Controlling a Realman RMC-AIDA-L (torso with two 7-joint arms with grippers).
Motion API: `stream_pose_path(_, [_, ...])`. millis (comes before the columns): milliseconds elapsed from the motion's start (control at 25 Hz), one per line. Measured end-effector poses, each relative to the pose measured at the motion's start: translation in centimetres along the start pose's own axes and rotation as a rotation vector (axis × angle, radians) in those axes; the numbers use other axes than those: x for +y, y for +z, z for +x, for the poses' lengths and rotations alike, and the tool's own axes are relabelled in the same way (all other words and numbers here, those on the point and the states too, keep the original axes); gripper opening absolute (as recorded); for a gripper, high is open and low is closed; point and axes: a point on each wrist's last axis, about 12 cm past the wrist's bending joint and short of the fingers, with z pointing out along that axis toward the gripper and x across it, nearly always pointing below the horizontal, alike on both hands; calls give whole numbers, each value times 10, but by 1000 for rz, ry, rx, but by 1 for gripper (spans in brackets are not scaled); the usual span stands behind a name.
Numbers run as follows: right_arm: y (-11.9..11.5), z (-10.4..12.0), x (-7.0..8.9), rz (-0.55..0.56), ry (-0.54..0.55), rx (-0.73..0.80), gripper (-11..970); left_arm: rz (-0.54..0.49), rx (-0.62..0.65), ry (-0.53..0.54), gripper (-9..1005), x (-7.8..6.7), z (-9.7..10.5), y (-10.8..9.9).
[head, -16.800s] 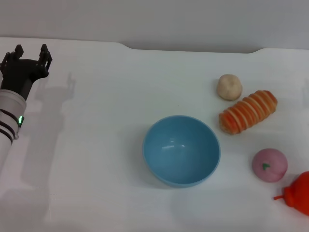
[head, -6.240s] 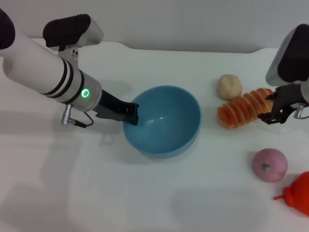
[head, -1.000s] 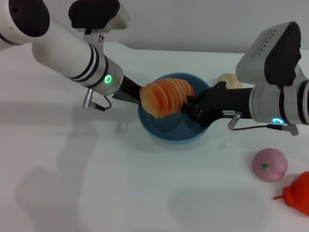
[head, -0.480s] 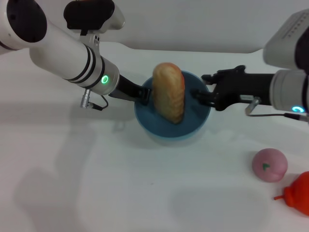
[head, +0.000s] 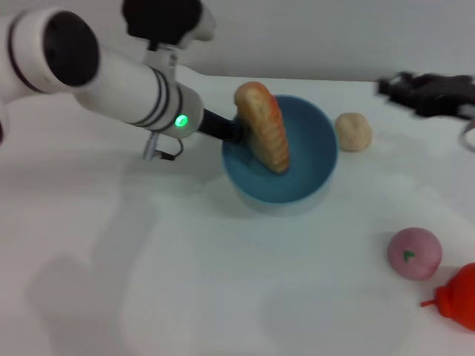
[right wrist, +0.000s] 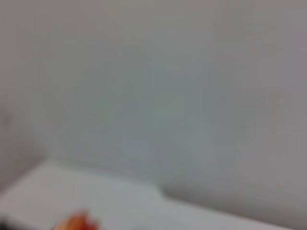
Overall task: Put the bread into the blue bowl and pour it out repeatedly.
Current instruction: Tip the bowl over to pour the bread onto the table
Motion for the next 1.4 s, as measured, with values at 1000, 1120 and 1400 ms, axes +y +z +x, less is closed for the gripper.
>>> stream_pose_path(1000, [-66,72,-41,-21,354,-282,458,-127,-523,403,-2,-29,16,31])
stream_pose_path(1120, [-68,74,-41,-20,358,-281,458,-127,-622,471,-2,-33,24,29])
stream_pose_path(1400, [-81,86,-55,44,450,-339,458,-195,-755,687,-1,-34,38,22])
